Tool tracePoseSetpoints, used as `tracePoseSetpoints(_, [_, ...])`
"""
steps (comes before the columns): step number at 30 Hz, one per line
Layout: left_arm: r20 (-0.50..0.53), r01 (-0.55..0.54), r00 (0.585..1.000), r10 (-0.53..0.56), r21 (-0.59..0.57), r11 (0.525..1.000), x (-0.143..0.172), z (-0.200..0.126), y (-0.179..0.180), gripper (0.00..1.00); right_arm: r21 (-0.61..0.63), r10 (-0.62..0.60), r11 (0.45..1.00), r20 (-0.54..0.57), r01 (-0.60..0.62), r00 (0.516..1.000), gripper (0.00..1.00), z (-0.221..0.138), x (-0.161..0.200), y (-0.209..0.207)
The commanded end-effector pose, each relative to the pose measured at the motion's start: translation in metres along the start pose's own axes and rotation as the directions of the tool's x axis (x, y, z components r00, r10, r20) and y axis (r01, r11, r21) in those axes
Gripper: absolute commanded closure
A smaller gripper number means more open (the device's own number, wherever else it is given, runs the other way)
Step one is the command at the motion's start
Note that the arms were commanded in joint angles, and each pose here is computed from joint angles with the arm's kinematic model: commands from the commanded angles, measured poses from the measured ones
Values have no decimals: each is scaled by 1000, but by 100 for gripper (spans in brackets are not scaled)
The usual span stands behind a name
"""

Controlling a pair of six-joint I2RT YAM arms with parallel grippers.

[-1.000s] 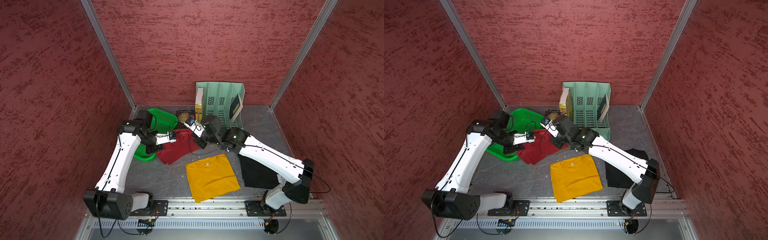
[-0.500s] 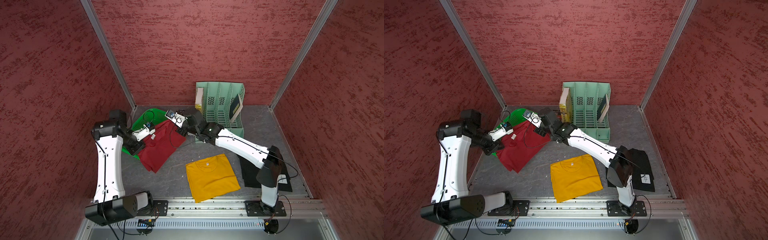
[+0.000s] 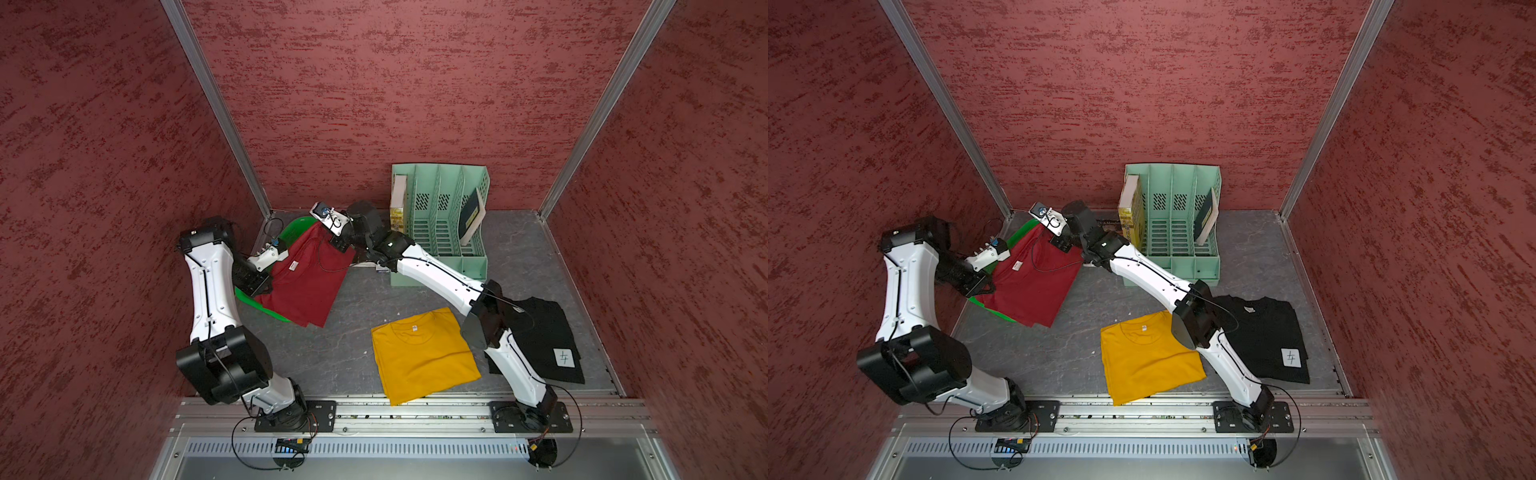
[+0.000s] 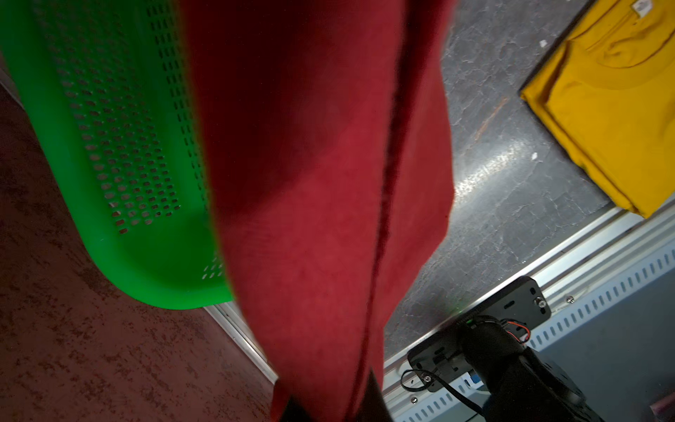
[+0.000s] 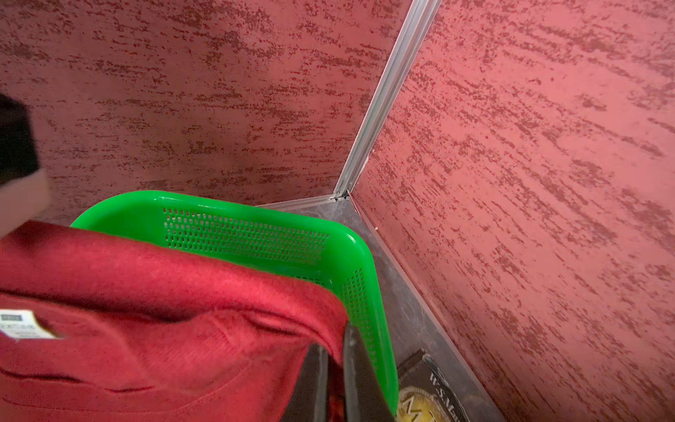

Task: Put the folded t-shirts into the basket
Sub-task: Place the T-shirt in the bin.

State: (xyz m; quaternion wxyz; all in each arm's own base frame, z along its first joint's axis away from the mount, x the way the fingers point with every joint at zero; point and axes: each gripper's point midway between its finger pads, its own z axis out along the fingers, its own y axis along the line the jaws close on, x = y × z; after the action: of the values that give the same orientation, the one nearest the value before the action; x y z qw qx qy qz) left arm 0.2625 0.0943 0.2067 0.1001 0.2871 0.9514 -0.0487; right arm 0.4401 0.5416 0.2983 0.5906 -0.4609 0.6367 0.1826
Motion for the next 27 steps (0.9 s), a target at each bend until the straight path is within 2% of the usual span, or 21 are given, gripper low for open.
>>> tracePoseSetpoints(1, [-26,-3,1000,1,-43,999,8,20,38,100,64,-2,998,96,-4,995,100,14,-7,-23])
tracePoseSetpoints(6, [-95,-36,995,27,-91,995,15,51,70,100,69,-16,998,111,8,994,100,40,23,-16])
tracePoseSetpoints(9, [-101,-36,995,25,-112,993,11,61,82,100,74,-4,997,127,-6,992,100,51,36,-13])
tracePoseSetpoints(17, [-117,-76,991,61,-129,989,-3,90,84,100,89,-18,996,187,1,982,100,68,52,-7])
tracePoseSetpoints(27, [-121,-8,993,-8,-132,991,-2,110,94,98,131,-47,991,269,12,962,100,78,58,-7])
